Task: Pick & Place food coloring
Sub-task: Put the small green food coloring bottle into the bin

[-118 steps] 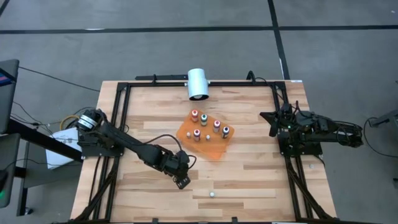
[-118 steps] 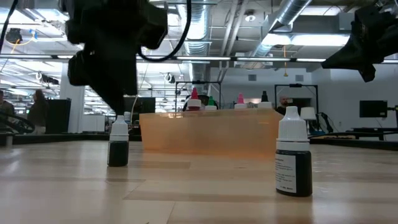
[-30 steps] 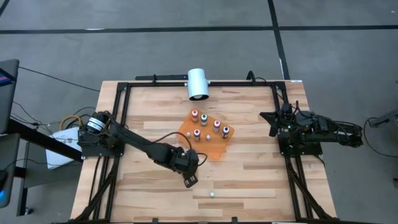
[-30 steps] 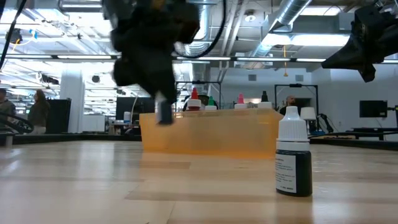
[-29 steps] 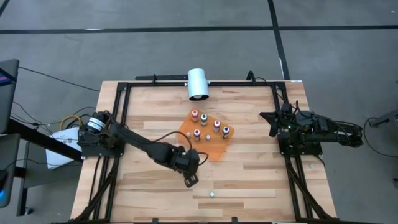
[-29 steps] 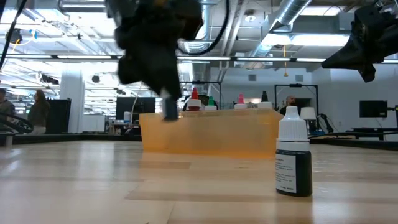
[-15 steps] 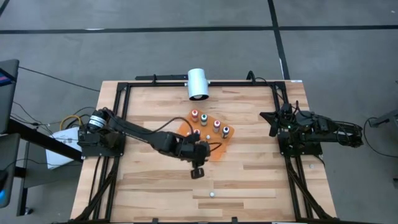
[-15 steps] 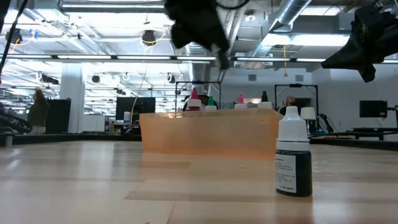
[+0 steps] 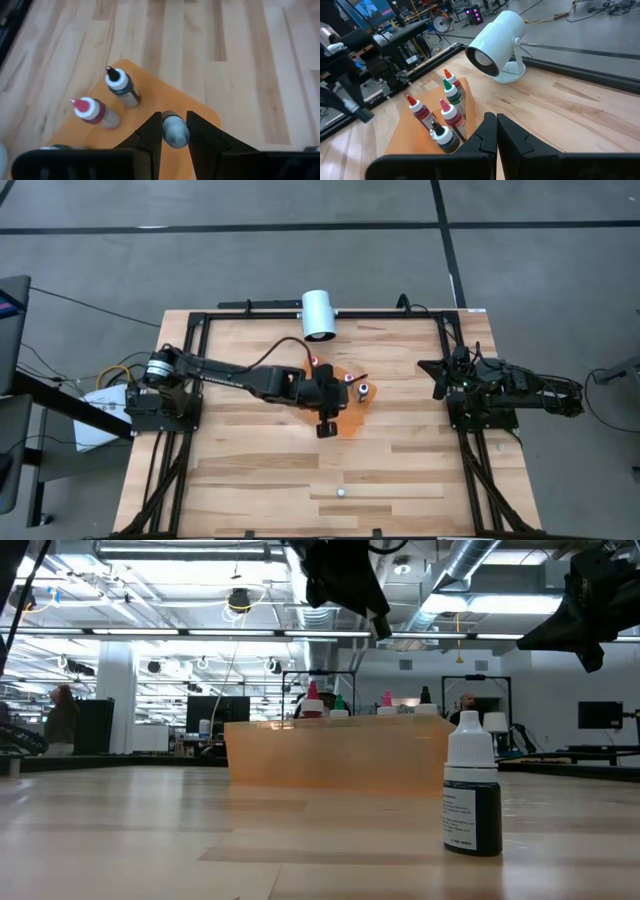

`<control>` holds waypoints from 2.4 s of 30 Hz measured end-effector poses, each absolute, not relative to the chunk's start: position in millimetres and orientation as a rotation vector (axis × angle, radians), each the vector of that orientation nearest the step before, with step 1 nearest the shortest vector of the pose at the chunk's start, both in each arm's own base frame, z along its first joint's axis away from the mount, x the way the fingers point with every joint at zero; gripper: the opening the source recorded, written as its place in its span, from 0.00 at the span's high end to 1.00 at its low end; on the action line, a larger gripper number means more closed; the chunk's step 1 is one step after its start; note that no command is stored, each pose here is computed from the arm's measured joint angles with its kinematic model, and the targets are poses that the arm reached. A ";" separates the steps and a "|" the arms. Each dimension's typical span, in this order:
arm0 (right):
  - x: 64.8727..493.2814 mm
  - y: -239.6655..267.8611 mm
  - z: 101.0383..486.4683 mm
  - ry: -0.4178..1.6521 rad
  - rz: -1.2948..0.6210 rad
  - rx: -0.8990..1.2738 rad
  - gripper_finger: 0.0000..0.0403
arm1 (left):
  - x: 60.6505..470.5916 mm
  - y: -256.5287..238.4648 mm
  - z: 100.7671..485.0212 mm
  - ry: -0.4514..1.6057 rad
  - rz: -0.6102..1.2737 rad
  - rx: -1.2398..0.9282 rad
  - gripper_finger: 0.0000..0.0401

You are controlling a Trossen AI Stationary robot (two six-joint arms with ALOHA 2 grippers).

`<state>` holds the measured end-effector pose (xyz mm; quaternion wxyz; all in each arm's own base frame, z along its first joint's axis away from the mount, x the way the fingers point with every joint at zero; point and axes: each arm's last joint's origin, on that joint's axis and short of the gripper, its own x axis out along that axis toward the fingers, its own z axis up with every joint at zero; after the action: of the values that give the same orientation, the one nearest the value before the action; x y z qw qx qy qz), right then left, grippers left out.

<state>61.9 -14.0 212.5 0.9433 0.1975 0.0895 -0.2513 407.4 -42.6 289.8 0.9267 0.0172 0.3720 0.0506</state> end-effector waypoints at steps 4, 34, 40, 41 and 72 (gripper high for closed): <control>61.9 -14.0 212.5 0.182 -0.512 0.403 1.00 | 414.3 -37.2 280.2 0.777 0.111 0.045 0.83; 61.8 -13.9 212.7 0.173 -0.514 0.438 1.00 | 446.5 -35.6 193.2 1.133 0.088 0.156 0.83; 61.8 -13.9 212.7 0.173 -0.514 0.438 1.00 | 446.4 -35.3 193.2 1.134 0.089 0.157 0.83; 61.8 -13.9 212.7 0.173 -0.514 0.438 1.00 | 446.3 -34.6 193.1 1.137 0.088 0.157 0.83; 61.8 -13.9 212.6 0.173 -0.514 0.437 1.00 | 446.3 -34.5 193.2 1.136 0.077 0.128 0.70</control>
<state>61.8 -13.9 212.6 0.9400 0.2141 0.0848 -0.2518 446.3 -34.5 193.2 0.8402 0.0604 0.5376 0.0364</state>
